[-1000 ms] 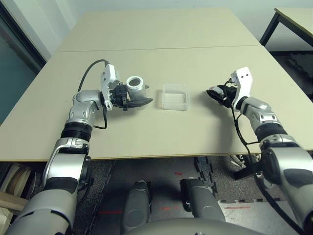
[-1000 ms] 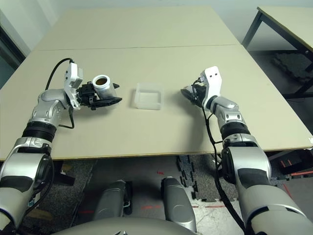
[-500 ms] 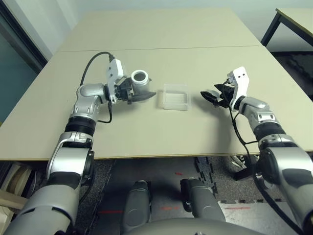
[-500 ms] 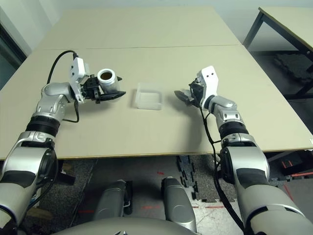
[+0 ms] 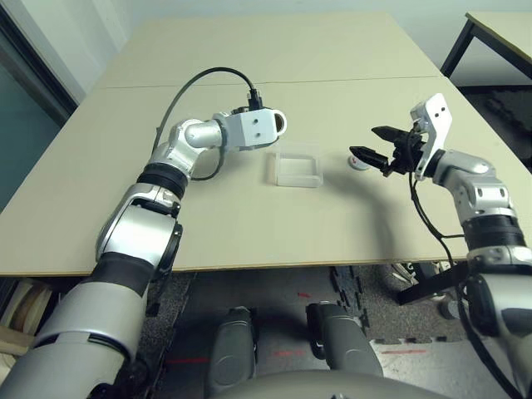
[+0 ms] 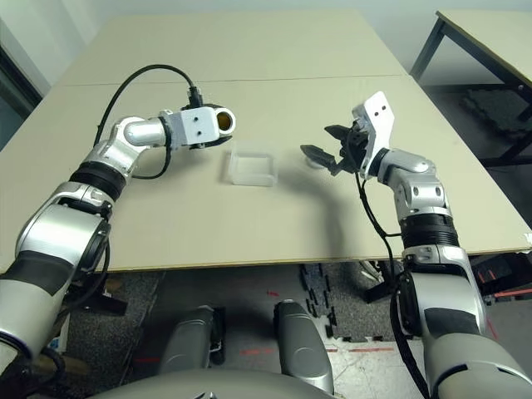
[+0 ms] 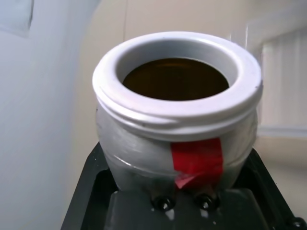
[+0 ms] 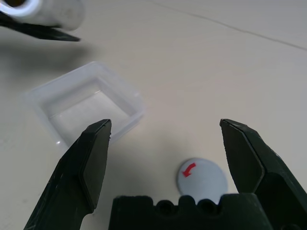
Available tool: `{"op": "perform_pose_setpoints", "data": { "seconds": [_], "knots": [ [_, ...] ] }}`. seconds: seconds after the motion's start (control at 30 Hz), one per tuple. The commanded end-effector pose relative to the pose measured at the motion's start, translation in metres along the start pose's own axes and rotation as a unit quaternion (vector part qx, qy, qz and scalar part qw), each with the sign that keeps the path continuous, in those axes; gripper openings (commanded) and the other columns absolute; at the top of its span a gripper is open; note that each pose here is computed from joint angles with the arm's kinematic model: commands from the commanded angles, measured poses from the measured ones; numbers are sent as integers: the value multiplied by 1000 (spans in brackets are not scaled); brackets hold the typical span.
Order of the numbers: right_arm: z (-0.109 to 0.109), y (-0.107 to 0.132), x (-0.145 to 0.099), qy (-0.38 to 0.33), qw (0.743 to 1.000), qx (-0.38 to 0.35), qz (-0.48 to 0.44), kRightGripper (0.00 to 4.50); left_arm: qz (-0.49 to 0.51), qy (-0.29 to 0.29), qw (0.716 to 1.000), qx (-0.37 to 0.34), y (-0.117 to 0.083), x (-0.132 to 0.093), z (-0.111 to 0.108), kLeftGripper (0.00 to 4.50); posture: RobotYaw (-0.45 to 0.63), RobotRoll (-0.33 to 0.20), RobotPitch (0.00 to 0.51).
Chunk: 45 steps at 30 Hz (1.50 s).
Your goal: Pour the medicine from the bottle into the box.
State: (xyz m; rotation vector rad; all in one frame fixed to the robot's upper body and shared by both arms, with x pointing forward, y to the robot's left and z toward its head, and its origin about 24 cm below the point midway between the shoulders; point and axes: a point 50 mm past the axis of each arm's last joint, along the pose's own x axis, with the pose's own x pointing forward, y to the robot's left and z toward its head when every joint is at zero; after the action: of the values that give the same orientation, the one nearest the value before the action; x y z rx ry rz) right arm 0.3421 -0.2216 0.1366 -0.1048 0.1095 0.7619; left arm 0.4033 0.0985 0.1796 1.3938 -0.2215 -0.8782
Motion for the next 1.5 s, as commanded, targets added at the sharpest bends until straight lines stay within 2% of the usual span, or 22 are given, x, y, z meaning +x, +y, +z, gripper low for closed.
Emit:
{"op": "perform_pose_setpoints", "data": {
  "seconds": [0.03, 0.13, 0.23, 0.33, 0.43, 0.53, 0.7, 0.83, 0.87, 1.07, 1.17, 1.23, 1.33, 1.43, 1.5],
  "knots": [
    [3, 3, -5, -5, 1000, 7, 8, 4500, -14, 26, 993, 112, 5, 8, 7, 2675, -184, 0, 75],
    [1, 5, -9, -5, 1000, 15, 13, 4500, -29, 37, 973, 228, 13, 16, 20, 2675, -192, 0, 75],
    [1, 7, -10, -5, 1000, 18, 15, 4500, -38, 46, 957, 284, 17, 19, 25, 2675, -204, 0, 75],
    [1, 10, -13, -7, 1000, 23, 19, 4500, -75, 61, 921, 378, 21, 24, 33, 2675, -217, 0, 72],
    [2, 14, -14, -12, 999, 28, 22, 4500, -110, 74, 902, 411, 16, 26, 32, 2675, -240, 0, 70],
    [3, 17, -17, -17, 999, 31, 22, 4500, -122, 86, 888, 435, 15, 27, 30, 2675, -249, 0, 69],
    [2, 19, -19, -18, 999, 34, 21, 4500, -125, 92, 880, 448, 16, 28, 31, 2675, -246, 0, 67],
    [5, 19, -18, -20, 999, 34, 24, 4500, -124, 86, 899, 412, 16, 28, 33, 2675, -237, 0, 66],
    [5, 19, -17, -20, 999, 33, 26, 4500, -121, 88, 891, 429, 18, 28, 33, 2675, -237, 0, 66],
    [6, 20, -12, -19, 999, 32, 32, 4500, -127, 94, 885, 438, 16, 25, 27, 2675, -213, 0, 67],
    [5, 20, -11, -18, 999, 32, 35, 4500, -122, 87, 918, 368, 16, 24, 27, 2675, -211, 0, 66],
    [5, 20, -10, -17, 999, 31, 36, 4500, -120, 69, 955, 263, 14, 23, 29, 2675, -210, 0, 68],
    [6, 20, -11, -16, 999, 29, 36, 4500, -120, 35, 985, 118, 11, 20, 28, 2675, -209, 0, 70],
    [6, 19, -11, -14, 999, 28, 38, 4500, -116, -2, 993, -20, 9, 16, 25, 2675, -205, 0, 73],
    [6, 19, -11, -13, 999, 27, 40, 4500, -111, -21, 990, -80, 7, 12, 20, 2675, -199, 0, 76]
  ]
}}
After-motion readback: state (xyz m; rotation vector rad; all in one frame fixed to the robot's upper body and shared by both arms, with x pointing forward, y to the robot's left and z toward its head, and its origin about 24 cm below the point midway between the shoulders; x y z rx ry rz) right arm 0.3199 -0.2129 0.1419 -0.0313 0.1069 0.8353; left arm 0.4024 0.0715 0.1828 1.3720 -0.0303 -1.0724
